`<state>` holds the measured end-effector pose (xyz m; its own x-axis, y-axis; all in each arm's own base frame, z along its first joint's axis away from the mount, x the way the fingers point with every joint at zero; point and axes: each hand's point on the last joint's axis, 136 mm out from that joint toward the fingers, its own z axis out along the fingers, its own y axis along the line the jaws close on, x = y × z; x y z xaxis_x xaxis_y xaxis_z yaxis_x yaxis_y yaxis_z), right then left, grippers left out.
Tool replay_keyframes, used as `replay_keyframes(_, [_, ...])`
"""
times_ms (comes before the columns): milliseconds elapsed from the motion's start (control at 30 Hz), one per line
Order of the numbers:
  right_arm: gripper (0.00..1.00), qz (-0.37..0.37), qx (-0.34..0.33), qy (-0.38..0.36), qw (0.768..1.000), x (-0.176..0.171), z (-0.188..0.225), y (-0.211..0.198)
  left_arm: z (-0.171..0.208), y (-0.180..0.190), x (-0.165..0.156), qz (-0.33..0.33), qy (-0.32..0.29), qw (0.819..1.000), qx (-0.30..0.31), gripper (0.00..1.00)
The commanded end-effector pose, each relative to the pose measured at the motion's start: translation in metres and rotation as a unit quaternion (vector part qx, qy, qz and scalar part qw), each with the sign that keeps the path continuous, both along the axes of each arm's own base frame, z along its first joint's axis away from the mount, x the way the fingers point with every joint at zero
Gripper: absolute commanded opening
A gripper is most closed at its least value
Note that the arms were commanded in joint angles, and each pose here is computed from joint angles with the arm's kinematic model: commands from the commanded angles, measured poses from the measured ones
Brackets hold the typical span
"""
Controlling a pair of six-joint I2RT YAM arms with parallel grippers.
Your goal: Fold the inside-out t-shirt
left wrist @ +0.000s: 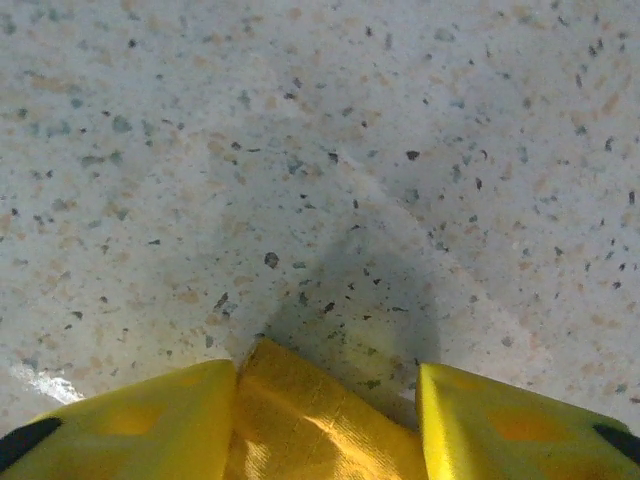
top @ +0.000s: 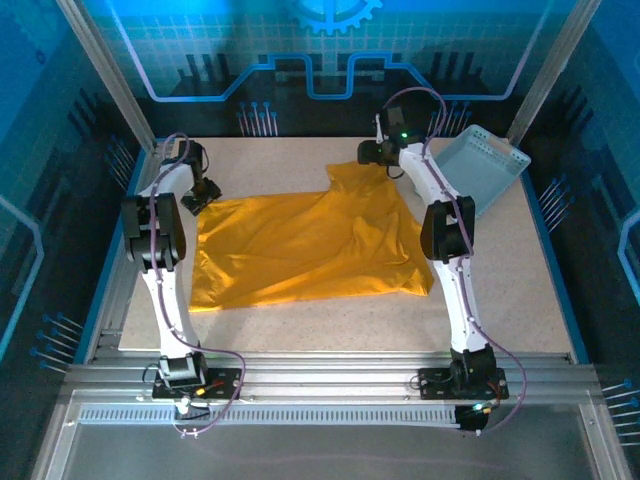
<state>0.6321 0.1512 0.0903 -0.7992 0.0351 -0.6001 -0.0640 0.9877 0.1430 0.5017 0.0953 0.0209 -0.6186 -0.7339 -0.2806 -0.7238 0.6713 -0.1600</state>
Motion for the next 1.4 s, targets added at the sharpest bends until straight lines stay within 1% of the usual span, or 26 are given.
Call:
replay_keyframes(0, [0.77, -0.011, 0.005, 0.011, 1.0, 0.005, -0.015, -0.003, -0.012, -0.003, -0.004, 0.0, 0.023, 1.0, -0.021, 0.42])
replay_keyframes(133, [0.79, -0.019, 0.022, 0.005, 1.0, 0.015, -0.027, -0.002, -0.014, -0.001, -0.007, 0.01, 0.023, 0.999, -0.034, 0.23])
replay_keyframes(233, [0.79, -0.029, 0.022, -0.002, 0.999, 0.022, -0.034, -0.004, -0.016, -0.002, -0.01, 0.014, 0.023, 0.999, -0.041, 0.13])
replay_keyframes(400, [0.78, -0.042, 0.018, -0.018, 0.999, 0.033, -0.042, -0.007, -0.013, -0.003, -0.013, 0.015, 0.017, 0.999, -0.043, 0.05])
replay_keyframes(500, [0.77, -0.061, 0.005, -0.02, 0.998, 0.036, -0.05, -0.016, -0.012, -0.003, -0.014, 0.017, 0.013, 0.999, -0.046, 0.03])
replay_keyframes(600, [0.77, -0.075, 0.01, -0.023, 0.997, 0.04, -0.05, -0.024, -0.012, -0.004, -0.015, 0.017, 0.011, 0.999, -0.049, 0.01])
replay_keyframes(667, [0.74, -0.081, 0.023, -0.021, 0.996, 0.041, -0.052, -0.028, -0.012, -0.005, -0.016, 0.018, 0.013, 0.999, -0.05, 0.0])
replay_keyframes(700, [0.71, -0.085, 0.031, -0.018, 0.996, 0.042, -0.054, -0.03, -0.011, -0.005, -0.016, 0.019, 0.011, 0.999, -0.05, 0.0])
replay_keyframes(733, [0.65, -0.083, 0.04, -0.017, 0.996, 0.042, -0.055, -0.029, -0.011, -0.005, -0.016, 0.019, 0.009, 0.998, -0.051, 0.0])
replay_keyframes(833, [0.43, -0.084, 0.066, -0.007, 0.994, 0.042, -0.061, -0.028, -0.008, -0.006, -0.017, 0.022, 0.004, 0.998, -0.053, 0.0])
replay_keyframes(900, [0.26, -0.085, 0.081, 0.0, 0.993, 0.042, -0.064, -0.026, -0.005, -0.006, -0.018, 0.024, 0.0, 0.998, -0.054, 0.0])
replay_keyframes(933, [0.2, -0.085, 0.084, 0.0, 0.993, 0.042, -0.064, -0.025, -0.003, -0.006, -0.017, 0.025, -0.005, 0.998, -0.056, 0.0])
replay_keyframes(1000, [0.1, -0.075, 0.094, -0.006, 0.993, 0.044, -0.058, -0.022, 0.001, -0.008, -0.016, 0.024, -0.015, 0.998, -0.06, 0.0])
replay_keyframes(1067, [0.0, -0.066, 0.09, -0.021, 0.994, 0.046, -0.041, -0.023, 0.007, -0.009, -0.015, 0.021, -0.025, 0.997, -0.064, 0.0])
replay_keyframes(1133, [0.0, -0.057, 0.087, -0.046, 0.993, 0.049, -0.009, -0.023, 0.016, -0.007, -0.015, 0.022, -0.039, 0.997, -0.064, 0.0])
replay_keyframes(1200, [0.0, -0.034, 0.095, -0.08, 0.992, 0.049, 0.035, -0.02, 0.027, -0.006, -0.014, 0.026, -0.06, 0.995, -0.069, 0.0])
replay_keyframes(1300, [0.0, -0.014, 0.087, -0.12, 0.989, 0.043, 0.09, -0.021, 0.041, -0.003, -0.017, 0.033, -0.087, 0.993, -0.072, 0.0])
replay_keyframes(1367, [0.0, -0.012, 0.076, -0.128, 0.989, 0.034, 0.111, -0.025, 0.046, -0.002, -0.021, 0.038, -0.099, 0.991, -0.075, 0.0])
